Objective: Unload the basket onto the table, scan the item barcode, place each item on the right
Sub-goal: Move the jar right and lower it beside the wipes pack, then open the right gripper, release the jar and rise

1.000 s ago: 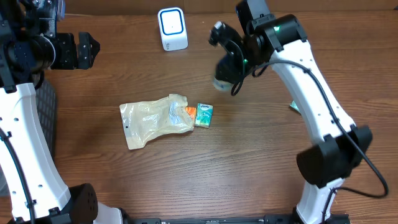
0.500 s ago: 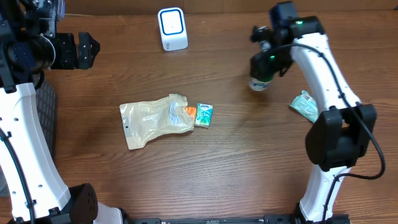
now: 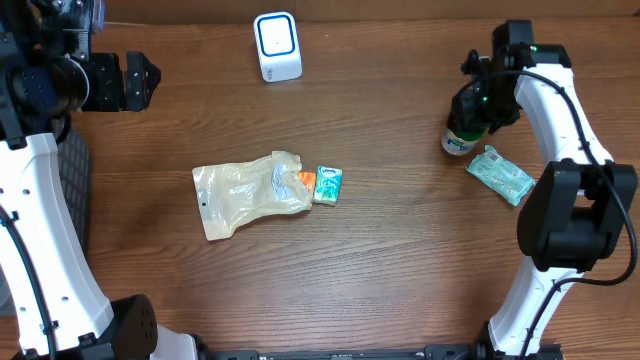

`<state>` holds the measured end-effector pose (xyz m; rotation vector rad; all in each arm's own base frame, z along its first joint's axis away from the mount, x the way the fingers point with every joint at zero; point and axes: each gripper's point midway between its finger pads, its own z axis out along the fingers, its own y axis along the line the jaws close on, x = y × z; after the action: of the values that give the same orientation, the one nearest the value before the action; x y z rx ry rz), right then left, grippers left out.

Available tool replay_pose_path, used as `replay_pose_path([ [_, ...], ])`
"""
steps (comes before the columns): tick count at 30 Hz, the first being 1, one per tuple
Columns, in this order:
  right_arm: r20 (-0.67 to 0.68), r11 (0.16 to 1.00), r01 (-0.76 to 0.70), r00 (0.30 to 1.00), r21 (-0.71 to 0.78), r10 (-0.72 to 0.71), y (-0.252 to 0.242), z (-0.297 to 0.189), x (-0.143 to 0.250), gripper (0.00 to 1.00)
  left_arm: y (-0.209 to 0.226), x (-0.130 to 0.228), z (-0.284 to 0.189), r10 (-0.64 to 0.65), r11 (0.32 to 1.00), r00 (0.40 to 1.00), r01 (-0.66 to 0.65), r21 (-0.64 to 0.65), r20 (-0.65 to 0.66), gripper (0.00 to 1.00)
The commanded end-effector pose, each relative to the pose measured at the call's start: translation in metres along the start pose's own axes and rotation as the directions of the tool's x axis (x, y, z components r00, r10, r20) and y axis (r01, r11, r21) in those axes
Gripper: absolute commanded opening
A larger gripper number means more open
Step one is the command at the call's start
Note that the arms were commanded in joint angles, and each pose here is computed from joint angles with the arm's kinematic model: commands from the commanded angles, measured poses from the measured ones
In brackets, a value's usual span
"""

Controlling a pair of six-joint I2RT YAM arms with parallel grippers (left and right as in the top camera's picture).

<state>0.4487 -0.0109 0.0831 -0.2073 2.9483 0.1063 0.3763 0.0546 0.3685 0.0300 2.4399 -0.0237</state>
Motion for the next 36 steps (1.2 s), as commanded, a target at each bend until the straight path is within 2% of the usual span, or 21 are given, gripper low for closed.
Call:
replay_pose_path([
  [1,0.020,1.000,-0.008,1.000,-0.001,0.008,0.000,-0.002,-0.002,0.33,-0.001,-0.001,-0.002,0.012,1.000,1.000,-0.013,0.008,0.007,1.00],
  [4,0.020,1.000,-0.008,1.000,-0.001,0.008,0.000,-0.002,-0.002,0.36,-0.001,-0.001,-0.002,0.012,1.000,1.000,-0.013,0.008,0.007,1.00],
  [7,0.019,1.000,-0.008,1.000,-0.001,0.008,0.000,-0.002,-0.002,0.44,-0.001,-0.001,-0.002,0.012,1.000,1.000,-0.013,0.008,0.007,1.00],
  [14,0.011,0.999,-0.008,1.000,0.047,0.008,-0.008,-0.003,-0.001,0.45,-0.001,-0.001,-0.002,0.012,1.000,1.000,-0.013,0.008,0.007,1.00],
  [17,0.005,0.996,-0.009,1.000,0.088,0.009,-0.015,-0.003,0.000,0.52,-0.001,-0.001,-0.002,0.012,1.000,1.000,-0.013,0.008,0.007,0.99],
  [25,0.020,0.996,-0.009,1.000,0.094,0.007,-0.016,-0.003,-0.004,0.53,-0.001,-0.001,-0.002,0.012,1.000,1.000,-0.013,0.008,0.007,1.00],
  [29,0.006,0.996,-0.009,1.000,0.091,0.009,-0.016,-0.003,0.000,0.64,-0.001,-0.001,-0.002,0.012,1.000,1.000,-0.013,0.008,0.007,1.00],
  [33,-0.010,0.996,-0.009,1.000,0.089,0.010,-0.015,-0.003,0.004,0.66,-0.001,-0.001,-0.002,0.012,1.000,1.000,-0.013,0.008,0.007,1.00],
  [34,-0.013,0.996,-0.009,1.000,0.088,0.010,-0.015,-0.003,0.004,0.72,-0.001,-0.001,-0.002,0.012,1.000,1.000,-0.013,0.008,0.007,1.00],
  [36,-0.018,0.996,-0.009,1.000,0.087,0.010,-0.015,-0.003,0.006,0.93,-0.001,-0.001,-0.002,0.012,1.000,1.000,-0.013,0.008,0.007,0.99],
])
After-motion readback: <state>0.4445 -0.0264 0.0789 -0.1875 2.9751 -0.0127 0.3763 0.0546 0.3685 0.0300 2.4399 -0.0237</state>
